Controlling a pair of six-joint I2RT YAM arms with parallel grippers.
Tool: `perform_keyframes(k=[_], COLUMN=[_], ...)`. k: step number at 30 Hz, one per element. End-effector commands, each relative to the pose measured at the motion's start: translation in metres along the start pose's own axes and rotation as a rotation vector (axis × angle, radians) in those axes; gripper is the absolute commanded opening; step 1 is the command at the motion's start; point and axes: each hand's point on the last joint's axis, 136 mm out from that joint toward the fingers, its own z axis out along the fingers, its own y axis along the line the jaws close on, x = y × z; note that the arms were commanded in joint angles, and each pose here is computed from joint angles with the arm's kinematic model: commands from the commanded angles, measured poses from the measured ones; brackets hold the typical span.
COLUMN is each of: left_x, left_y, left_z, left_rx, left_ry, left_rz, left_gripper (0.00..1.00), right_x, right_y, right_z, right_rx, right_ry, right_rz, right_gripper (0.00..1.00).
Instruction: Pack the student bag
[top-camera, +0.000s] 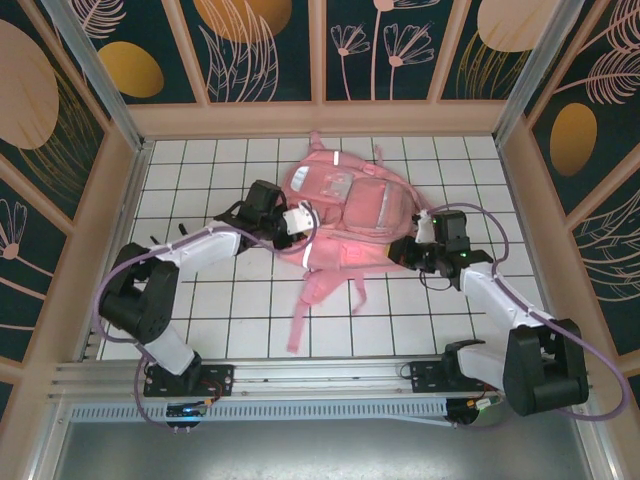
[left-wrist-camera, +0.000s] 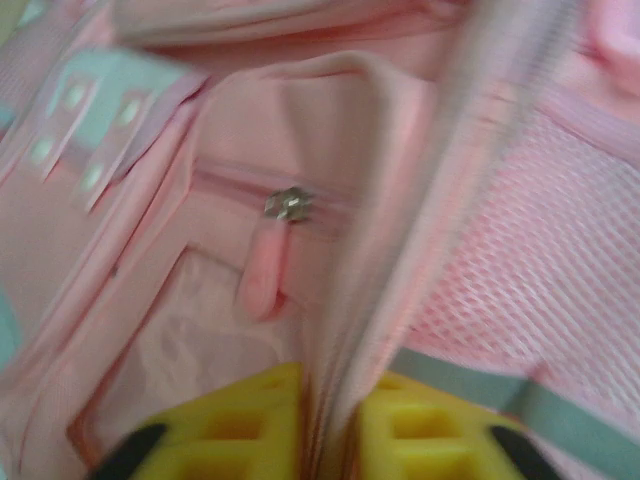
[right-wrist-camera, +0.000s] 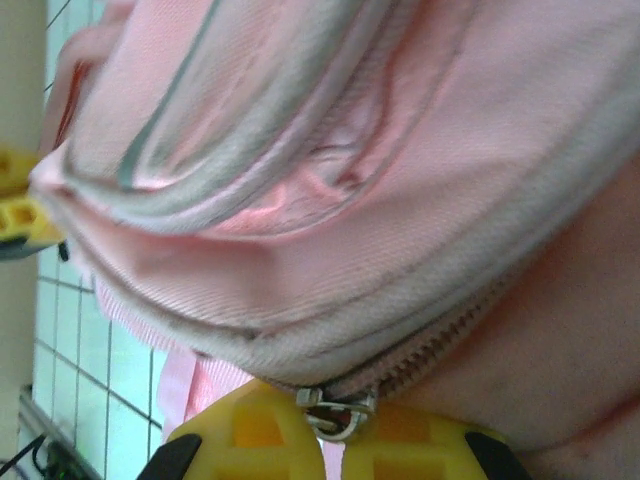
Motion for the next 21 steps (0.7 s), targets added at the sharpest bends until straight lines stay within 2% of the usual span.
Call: perform_keyframes(k=[1, 3, 6, 10, 15, 18, 19, 20, 21], left_x=[-0.019, -0.017, -0.023, -0.032, -0.009, -0.003, -0.007, -0.011, -0.013], left_y=[0.115, 0.141, 0.141, 0.098, 0.04, 0.013, 0.008, 0.004, 0.001], left_z=[-0.012, -0.014, -0.008, -0.005, -0.008, -0.001, 0.0, 0.001, 0.003], left_rx=[-0.411, -0.484, -0.399, -0.157, 0.002, 0.08, 0.093, 0.095, 0.079], left_ry=[-0.069, -0.069, -0.079, -0.088, -0.027, 0.026, 0.035, 0.041, 0.047], left_rz=[-0.355, -0.633, -0.905, -1.16, -1.512, -1.636, -1.637, -1.626, -1.613], left_gripper=[0.56, 0.58, 0.57, 0.57, 0.57, 0.6, 0.63, 0.7, 0.72], right_x=[0.012, 0.019, 0.023, 0.018, 0.018, 0.026, 0.028, 0.031, 0.033], right_y=[0.041, 0.074, 0.108, 0.126, 0.132, 0.134, 0.136, 0.139, 0.14], right_z=[0.012, 0.024, 0.042, 0.067, 0.088, 0.093, 0.094, 0.094, 0.094], right_rx=[-0.142, -0.23, -0.303, -0.322, -0.346, -0.356, -0.364, -0.376, -0.385], right_ry=[0.071, 0.1, 0.11, 0.081, 0.092, 0.122, 0.128, 0.135, 0.142], right_rz=[-0.097, -0.162, -0.225, -0.258, -0.263, -0.278, -0.284, -0.289, -0.291], right_gripper=[0.0, 0.0, 0.0, 0.0, 0.0, 0.0, 0.0, 0.0, 0.0])
